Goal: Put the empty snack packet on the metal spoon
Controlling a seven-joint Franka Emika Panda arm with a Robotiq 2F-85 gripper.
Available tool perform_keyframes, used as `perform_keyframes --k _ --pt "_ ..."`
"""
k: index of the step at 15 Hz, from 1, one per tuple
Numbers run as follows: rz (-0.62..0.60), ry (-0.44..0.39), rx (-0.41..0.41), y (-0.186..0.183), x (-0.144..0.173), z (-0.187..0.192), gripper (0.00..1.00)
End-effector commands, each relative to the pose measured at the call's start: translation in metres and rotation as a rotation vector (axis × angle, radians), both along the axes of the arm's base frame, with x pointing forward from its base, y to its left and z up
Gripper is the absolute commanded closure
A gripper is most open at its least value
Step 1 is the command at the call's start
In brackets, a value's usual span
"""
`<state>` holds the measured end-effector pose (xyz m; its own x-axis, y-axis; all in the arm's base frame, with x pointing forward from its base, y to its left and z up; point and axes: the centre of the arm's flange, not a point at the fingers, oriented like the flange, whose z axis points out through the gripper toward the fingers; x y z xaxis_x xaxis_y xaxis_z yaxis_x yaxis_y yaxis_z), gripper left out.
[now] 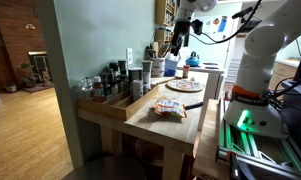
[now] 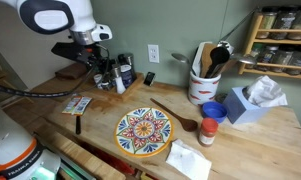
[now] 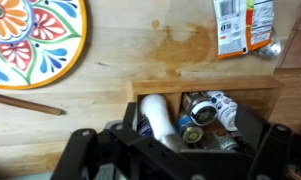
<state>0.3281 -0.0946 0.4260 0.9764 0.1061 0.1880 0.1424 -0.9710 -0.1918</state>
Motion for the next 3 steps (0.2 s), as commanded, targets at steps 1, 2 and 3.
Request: perform_keyframes --k 1,2,3 --pt "-0.012 -0.021 -0.024 -0.001 -0.008 0.007 0.0" --pt "-0.02 -0.032 -0.039 -0.001 -0.016 0.008 0.0" --pt "-0.025 -0.041 -0.049 0.0 -0.022 0.009 0.0"
